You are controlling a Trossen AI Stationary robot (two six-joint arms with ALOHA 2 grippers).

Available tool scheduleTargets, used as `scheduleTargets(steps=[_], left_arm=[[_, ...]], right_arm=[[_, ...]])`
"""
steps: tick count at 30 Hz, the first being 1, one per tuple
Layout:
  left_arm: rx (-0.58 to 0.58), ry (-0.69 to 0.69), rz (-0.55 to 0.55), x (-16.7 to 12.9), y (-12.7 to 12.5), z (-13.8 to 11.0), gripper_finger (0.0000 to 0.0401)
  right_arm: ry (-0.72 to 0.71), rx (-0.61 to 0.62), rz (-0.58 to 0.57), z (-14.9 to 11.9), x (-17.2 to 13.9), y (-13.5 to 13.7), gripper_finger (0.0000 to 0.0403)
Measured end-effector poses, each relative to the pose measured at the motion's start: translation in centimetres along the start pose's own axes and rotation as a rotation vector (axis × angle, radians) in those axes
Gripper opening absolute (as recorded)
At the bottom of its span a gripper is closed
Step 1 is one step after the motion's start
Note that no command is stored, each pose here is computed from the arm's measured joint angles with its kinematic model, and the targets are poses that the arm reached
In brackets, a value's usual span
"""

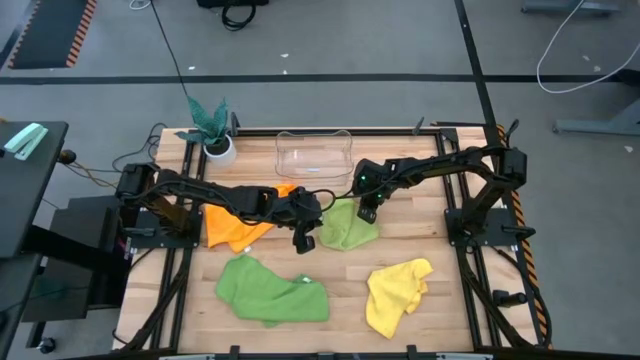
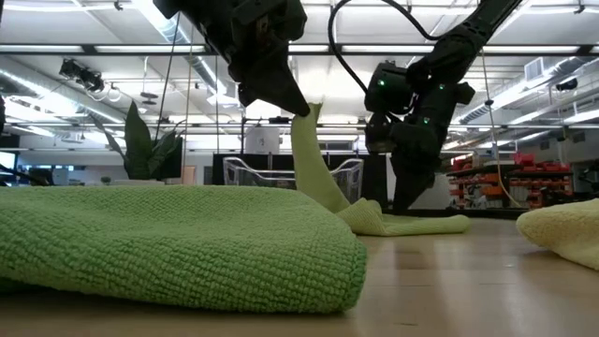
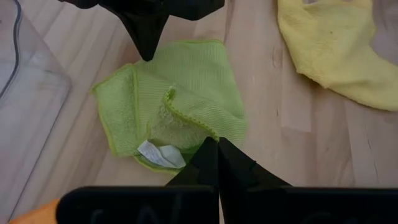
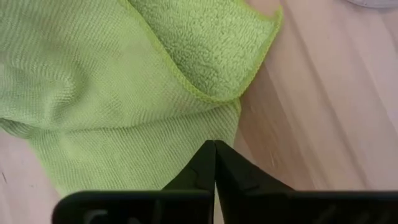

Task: Fold microfiber towels
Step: Fold the light green microfiber cloth

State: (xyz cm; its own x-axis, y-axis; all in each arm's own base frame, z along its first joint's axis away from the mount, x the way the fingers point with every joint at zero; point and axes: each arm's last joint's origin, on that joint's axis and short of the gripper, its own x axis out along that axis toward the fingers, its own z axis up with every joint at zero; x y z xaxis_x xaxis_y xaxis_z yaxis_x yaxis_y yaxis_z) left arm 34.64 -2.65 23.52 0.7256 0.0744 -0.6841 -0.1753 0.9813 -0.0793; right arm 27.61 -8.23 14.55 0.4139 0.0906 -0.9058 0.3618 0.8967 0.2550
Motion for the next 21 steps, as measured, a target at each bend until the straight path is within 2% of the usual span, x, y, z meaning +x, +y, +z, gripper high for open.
scheduleTargets(steps=[5, 8, 11, 16, 21], left_arm=[[0.019, -0.008, 0.036, 0.0, 0.1, 0.0, 0.0001], [0.016, -0.006, 0.049, 0.0, 0.4, 0.0, 0.0001], [0.012, -0.003, 0.051, 0.0, 0.4, 0.0, 0.0001], [0.002, 0.041, 0.047, -0.1, -0.2, -0.6, 0.0001], [-0.019, 0.087, 0.100, -0.3, -1.1, -1.5, 0.0001]], right_arm=[[0.011, -0.014, 0.000, -0.1, 0.1, 0.3, 0.0005], [0.067, -0.024, 0.001, -0.8, 0.1, 1.0, 0.0004], [0.072, -0.048, -0.030, -1.0, 0.0, 1.6, 0.0004], [0.015, -0.066, -0.069, -0.5, -0.2, 1.1, 0.0028], [-0.003, -0.058, -0.085, -0.1, -0.5, -0.2, 0.0060]])
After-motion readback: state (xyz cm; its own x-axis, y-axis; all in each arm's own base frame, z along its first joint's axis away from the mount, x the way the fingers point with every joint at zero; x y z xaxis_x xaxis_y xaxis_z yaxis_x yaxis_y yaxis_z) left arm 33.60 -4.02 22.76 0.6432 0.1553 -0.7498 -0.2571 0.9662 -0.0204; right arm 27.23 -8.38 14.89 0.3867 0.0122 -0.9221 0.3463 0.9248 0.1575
